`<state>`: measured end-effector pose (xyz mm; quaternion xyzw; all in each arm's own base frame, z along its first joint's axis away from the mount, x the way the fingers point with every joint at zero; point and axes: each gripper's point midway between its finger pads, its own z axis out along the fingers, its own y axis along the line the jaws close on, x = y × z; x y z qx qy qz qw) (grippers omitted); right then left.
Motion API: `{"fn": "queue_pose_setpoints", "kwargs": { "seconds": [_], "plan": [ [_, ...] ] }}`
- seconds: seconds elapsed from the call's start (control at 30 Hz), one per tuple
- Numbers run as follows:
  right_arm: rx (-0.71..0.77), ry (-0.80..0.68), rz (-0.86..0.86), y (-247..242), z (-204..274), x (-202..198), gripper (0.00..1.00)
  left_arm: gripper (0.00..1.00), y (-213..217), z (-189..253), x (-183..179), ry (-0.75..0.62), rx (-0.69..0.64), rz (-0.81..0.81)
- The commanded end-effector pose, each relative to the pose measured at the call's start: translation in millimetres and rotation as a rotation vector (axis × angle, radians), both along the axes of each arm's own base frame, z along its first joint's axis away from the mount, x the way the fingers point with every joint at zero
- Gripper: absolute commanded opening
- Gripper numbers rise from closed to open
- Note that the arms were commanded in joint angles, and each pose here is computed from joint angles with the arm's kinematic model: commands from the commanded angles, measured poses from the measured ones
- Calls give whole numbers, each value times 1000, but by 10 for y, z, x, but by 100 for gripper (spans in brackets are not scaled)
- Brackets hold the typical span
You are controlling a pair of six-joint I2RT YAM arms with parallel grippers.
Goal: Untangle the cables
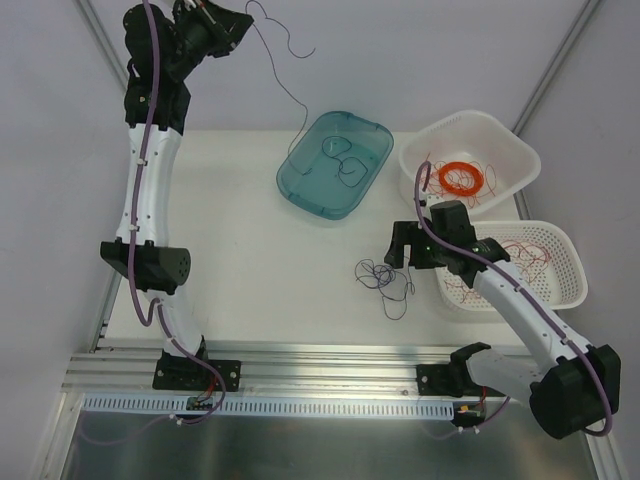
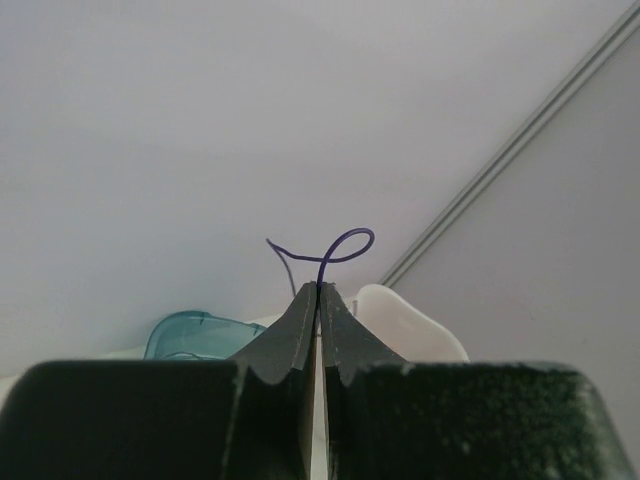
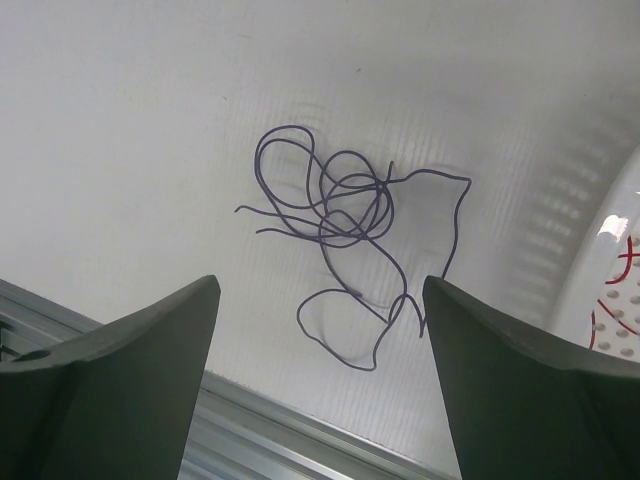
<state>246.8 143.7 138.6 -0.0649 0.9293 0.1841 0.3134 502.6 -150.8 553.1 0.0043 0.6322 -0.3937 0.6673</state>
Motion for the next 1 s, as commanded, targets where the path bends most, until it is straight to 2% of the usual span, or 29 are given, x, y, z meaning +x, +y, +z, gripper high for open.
{"fn": "queue_pose_setpoints", "kwargs": {
  "seconds": [0.0,0.2,0.4,0.6,0.7,0.8,0.83,0.87,0.9,0.97],
  "plan": [
    [19,-53,29,64,186,113,87,0,-103,304,-201,-101,-20,-49],
    [13,-46,28,66,143,133,87,0,-429,13,-77,-47,-12,-115],
    [13,-38,30,73,104,141,87,0,-729,-549,181,55,18,-156],
    [8,-28,30,65,52,117,87,0,-1053,-1463,418,212,86,-204],
    [9,-19,31,64,17,103,87,0,-1071,-2135,548,300,177,-153],
    [11,-15,29,61,-2,81,87,0,-1050,-2546,606,367,216,-133],
    [10,-11,29,56,-11,73,88,2,-1053,-2717,583,399,229,-143],
    [7,-8,28,50,-28,61,87,9,-1067,-2767,551,412,228,-158],
    [5,-8,25,43,-28,57,88,24,-1068,-2757,513,413,228,-165],
    [0,-9,11,18,-34,56,87,43,-1084,-2860,421,429,248,-181]
  ]
}}
